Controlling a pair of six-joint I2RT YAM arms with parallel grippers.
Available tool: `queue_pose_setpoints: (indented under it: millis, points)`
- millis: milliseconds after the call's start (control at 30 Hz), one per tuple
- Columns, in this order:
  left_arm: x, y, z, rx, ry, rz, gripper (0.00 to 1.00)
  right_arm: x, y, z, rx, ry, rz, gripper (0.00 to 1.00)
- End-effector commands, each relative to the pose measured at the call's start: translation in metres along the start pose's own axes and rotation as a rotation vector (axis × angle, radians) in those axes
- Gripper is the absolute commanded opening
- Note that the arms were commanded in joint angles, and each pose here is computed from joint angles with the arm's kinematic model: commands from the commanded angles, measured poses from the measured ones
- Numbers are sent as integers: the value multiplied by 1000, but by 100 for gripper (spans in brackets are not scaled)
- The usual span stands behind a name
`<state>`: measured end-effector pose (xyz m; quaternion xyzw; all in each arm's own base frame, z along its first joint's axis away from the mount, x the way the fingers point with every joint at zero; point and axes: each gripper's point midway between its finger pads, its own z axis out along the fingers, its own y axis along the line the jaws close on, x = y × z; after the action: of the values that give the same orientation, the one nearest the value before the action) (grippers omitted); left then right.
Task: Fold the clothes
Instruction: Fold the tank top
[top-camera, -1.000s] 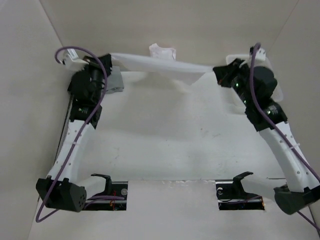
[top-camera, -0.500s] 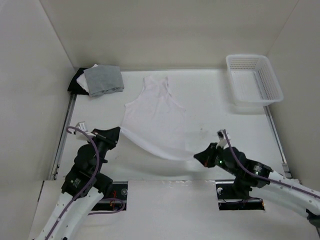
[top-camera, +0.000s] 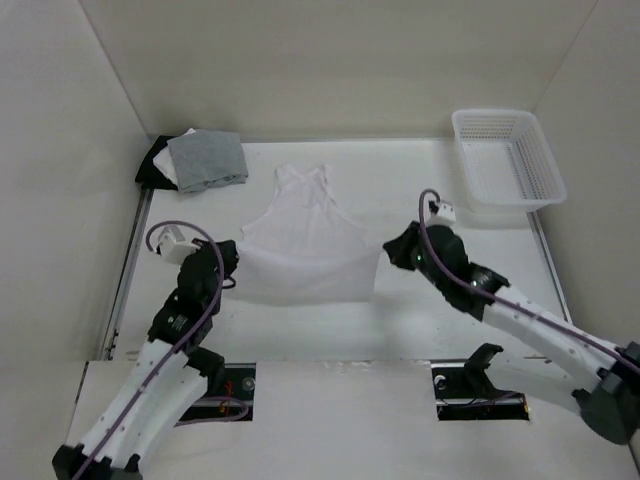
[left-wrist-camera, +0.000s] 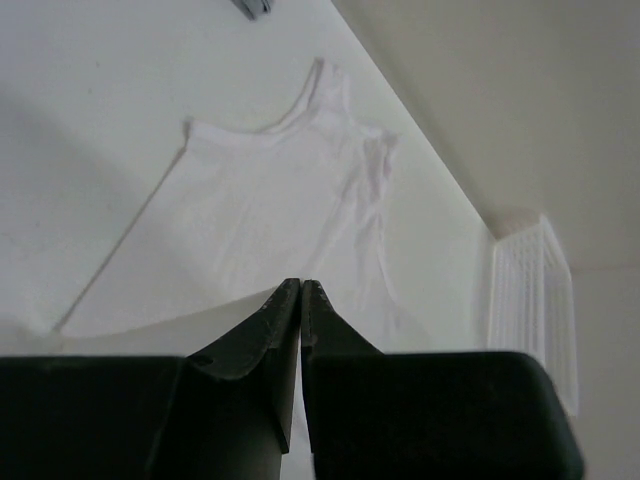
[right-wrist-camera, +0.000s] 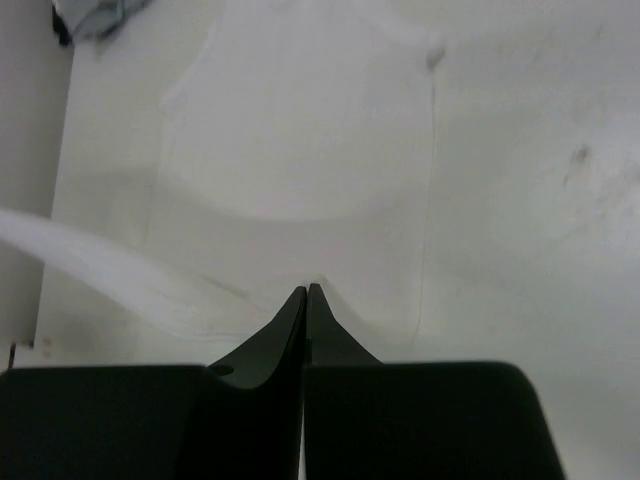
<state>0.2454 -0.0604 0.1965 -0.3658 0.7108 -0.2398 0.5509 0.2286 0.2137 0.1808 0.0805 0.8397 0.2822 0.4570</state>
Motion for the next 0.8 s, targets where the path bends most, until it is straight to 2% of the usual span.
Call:
queue_pose_setpoints:
  millis: [0, 167, 300, 333, 400, 433, 467, 533, 600, 667, 700, 767]
  points:
    - [-53, -50, 40, 81, -212, -65, 3, -92, 34, 42, -160, -160, -2, 0]
    - [-80, -79, 142, 41, -249, -83, 3, -180, 21, 134, -137, -182, 41, 0]
    - [-89, -77, 231, -43, -233, -58, 5, -218, 1, 215, -92, -140, 73, 3]
    - [-89, -72, 251, -68, -221, -42, 11, -221, -2, 236, -86, -122, 82, 10]
    - [-83, -67, 283, -97, -175, 1, 33, -216, -8, 268, -72, -77, 83, 34]
    - [-82, -64, 292, -113, -159, 19, 43, -211, -10, 279, -55, -61, 81, 43]
    - [-82, -62, 294, -123, -153, 32, 50, -207, -16, 284, -35, -53, 81, 48]
    - [-83, -64, 285, -115, -155, 42, 53, -196, -27, 279, 1, -49, 80, 52]
    - [-69, -67, 263, -90, -146, 67, 50, -175, -32, 264, 13, -57, 68, 55]
    - [-38, -59, 230, -73, -121, 78, 46, -146, -38, 241, 11, -57, 69, 55]
    - [-22, -50, 213, -72, -115, 85, 44, -135, -38, 231, 4, -60, 71, 52]
    - [7, -24, 181, -96, -100, 96, 40, -106, -42, 207, -15, -56, 99, 38]
